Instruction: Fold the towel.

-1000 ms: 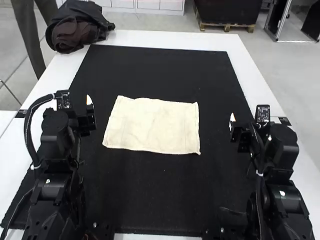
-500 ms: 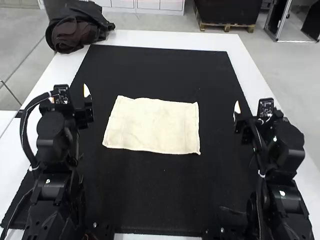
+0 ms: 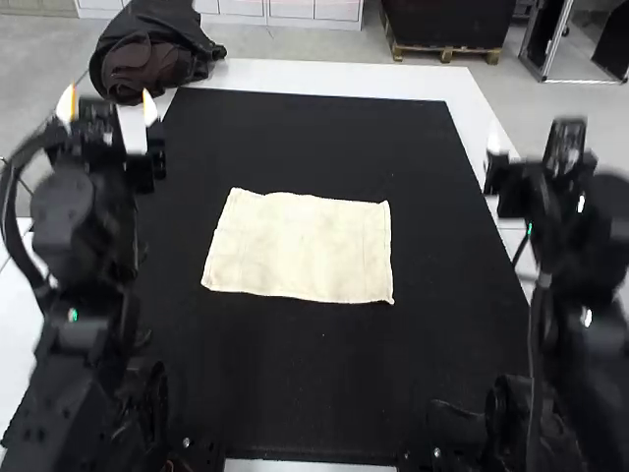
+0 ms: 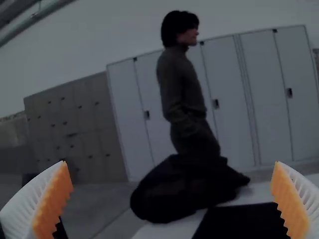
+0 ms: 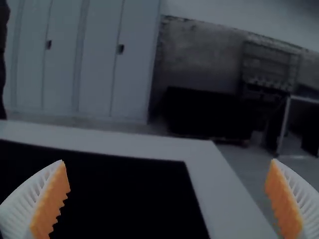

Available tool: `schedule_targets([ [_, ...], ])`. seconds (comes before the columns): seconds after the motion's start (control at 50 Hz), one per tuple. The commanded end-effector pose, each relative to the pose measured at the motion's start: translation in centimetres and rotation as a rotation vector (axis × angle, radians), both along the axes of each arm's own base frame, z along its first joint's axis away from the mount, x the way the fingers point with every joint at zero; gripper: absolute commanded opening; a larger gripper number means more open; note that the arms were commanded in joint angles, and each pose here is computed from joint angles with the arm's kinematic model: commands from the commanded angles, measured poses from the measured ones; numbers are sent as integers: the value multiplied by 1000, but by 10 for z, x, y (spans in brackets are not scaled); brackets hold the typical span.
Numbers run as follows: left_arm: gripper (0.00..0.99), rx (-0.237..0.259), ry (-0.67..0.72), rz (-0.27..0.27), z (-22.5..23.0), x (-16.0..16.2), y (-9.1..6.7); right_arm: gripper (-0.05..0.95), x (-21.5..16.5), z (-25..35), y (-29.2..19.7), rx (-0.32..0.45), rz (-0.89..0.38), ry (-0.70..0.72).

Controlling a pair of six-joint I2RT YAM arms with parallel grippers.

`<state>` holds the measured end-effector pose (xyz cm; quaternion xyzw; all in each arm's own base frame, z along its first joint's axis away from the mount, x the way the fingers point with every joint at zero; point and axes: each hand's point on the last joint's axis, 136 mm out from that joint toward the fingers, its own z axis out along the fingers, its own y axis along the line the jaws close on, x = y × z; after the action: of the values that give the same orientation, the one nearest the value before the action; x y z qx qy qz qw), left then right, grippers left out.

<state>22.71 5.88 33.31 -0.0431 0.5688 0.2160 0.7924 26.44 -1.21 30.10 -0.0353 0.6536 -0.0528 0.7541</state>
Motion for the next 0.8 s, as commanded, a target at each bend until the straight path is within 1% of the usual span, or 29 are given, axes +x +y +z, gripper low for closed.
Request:
schedule_targets([
  [0.0,926,29,60,-19,13,20,-4,900,29,7,-4,93,13,78],
  [0.08,926,23,113,-6,10,38,-1,900,50,6,-6,133,15,129],
  [0.16,931,11,149,30,6,52,7,900,72,-2,-8,171,15,191],
  [0.26,946,0,197,54,-6,68,12,900,95,-28,-9,225,12,285],
  [0.34,946,-1,260,54,-24,80,13,900,107,-55,-11,253,-4,361],
  [0.4,943,15,320,28,-41,90,8,902,113,-86,-15,273,-37,437],
  [0.46,933,44,375,19,-58,97,6,902,116,-111,-23,276,-87,482],
  [0.5,897,54,381,15,-62,100,6,902,118,-121,-25,274,-101,493],
  [0.52,897,55,382,9,-63,102,5,903,118,-127,-26,274,-107,502],
  [0.54,898,58,388,-5,-65,104,3,903,118,-130,-27,276,-110,506],
  [0.56,908,64,401,-42,-69,107,-3,905,118,-137,-28,278,-115,521],
  [0.6,962,69,429,-94,-77,112,-11,905,118,-143,-28,277,-116,532],
  [0.66,970,71,464,-137,-87,117,-16,905,118,-146,-27,263,-110,536],
  [0.74,970,57,500,-123,-97,122,-9,905,117,-149,-24,236,-100,544],
  [0.78,970,34,518,-118,-105,124,-7,905,116,-150,-23,226,-94,548],
])
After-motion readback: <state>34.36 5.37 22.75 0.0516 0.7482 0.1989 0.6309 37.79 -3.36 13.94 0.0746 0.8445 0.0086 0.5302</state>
